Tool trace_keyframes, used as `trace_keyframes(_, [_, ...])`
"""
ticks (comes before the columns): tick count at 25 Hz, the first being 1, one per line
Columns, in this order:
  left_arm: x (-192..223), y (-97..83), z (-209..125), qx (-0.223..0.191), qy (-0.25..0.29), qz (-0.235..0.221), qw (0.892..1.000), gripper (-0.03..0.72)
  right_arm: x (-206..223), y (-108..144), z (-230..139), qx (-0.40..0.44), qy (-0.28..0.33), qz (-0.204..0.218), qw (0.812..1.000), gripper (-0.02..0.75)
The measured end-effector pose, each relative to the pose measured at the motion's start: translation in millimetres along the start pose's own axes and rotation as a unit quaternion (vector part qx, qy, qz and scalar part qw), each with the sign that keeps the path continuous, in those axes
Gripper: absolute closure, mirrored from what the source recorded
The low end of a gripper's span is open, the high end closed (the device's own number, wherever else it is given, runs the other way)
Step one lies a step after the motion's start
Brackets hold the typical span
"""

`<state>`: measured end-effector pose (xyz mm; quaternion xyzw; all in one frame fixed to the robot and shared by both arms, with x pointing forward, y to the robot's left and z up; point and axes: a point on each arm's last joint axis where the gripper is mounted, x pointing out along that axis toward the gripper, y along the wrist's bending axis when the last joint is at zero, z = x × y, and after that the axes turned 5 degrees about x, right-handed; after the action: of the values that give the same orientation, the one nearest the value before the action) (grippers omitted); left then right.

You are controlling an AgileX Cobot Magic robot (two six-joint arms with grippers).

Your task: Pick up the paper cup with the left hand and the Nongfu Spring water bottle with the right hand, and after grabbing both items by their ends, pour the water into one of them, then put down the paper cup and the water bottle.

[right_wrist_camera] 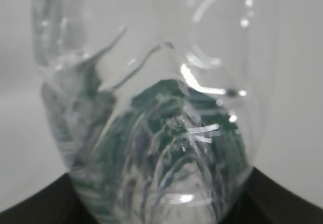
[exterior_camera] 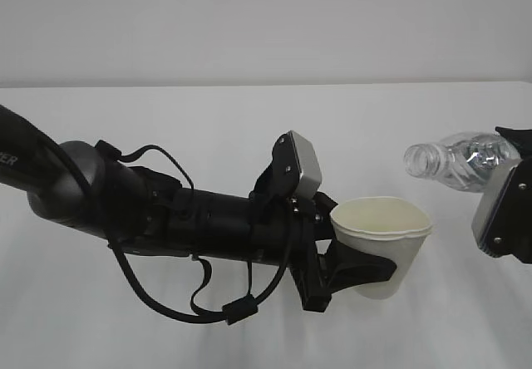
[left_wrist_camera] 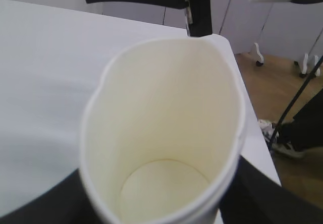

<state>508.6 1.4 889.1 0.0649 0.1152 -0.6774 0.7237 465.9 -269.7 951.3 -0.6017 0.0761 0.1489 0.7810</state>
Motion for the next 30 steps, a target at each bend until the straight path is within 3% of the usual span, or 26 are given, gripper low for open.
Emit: trace_keyframes(30, [0.0,0.7,0.3,-0.003,-0.002,0.004,1.0,0.274,0.0,-1.6,0.6,-0.08,-0.003,-0.009,0.997,0.31])
